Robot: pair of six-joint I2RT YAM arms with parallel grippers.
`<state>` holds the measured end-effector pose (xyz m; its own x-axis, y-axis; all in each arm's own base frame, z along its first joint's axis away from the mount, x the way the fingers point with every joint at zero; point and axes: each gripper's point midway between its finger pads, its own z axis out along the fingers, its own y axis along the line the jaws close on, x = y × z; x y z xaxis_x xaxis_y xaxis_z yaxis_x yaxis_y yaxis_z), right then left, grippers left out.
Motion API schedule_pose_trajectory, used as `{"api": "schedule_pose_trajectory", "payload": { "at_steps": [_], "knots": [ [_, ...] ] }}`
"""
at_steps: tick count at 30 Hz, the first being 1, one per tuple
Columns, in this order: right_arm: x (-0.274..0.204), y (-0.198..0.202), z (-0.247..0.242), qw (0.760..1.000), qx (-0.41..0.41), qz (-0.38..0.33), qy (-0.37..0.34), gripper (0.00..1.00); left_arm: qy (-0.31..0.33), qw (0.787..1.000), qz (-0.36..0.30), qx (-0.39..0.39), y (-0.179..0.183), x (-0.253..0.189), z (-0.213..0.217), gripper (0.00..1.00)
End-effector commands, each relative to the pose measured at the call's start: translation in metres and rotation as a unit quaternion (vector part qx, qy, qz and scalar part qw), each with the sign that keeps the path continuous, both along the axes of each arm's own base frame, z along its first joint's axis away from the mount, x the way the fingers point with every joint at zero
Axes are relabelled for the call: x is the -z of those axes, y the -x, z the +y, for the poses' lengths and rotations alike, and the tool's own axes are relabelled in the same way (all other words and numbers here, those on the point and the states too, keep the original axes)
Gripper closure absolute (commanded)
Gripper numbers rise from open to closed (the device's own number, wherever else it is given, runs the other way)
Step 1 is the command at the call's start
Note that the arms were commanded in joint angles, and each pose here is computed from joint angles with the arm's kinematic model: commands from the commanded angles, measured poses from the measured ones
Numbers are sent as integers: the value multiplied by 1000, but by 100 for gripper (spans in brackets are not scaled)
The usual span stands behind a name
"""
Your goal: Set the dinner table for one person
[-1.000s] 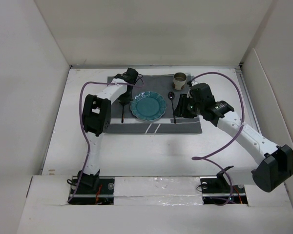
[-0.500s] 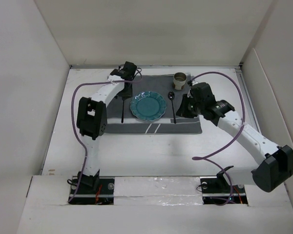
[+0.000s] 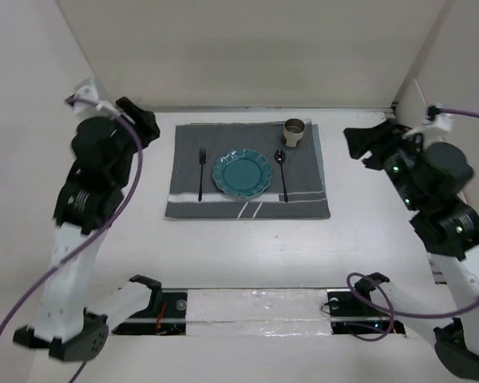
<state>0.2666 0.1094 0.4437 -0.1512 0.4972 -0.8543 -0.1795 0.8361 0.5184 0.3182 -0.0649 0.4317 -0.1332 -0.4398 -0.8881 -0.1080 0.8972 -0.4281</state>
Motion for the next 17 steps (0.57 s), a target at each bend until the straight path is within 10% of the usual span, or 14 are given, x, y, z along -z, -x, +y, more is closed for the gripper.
{"api": "schedule_pose_trajectory", "payload": {
  "at_steps": [1,17],
  "knots": [
    [-34,2,-45,993,101,-47,-24,30,35,999,6,-10,17,19,7,41],
    [12,-26,-49,993,116,24,-7,17,47,998,22,36,33,47,-6,26]
  ]
}}
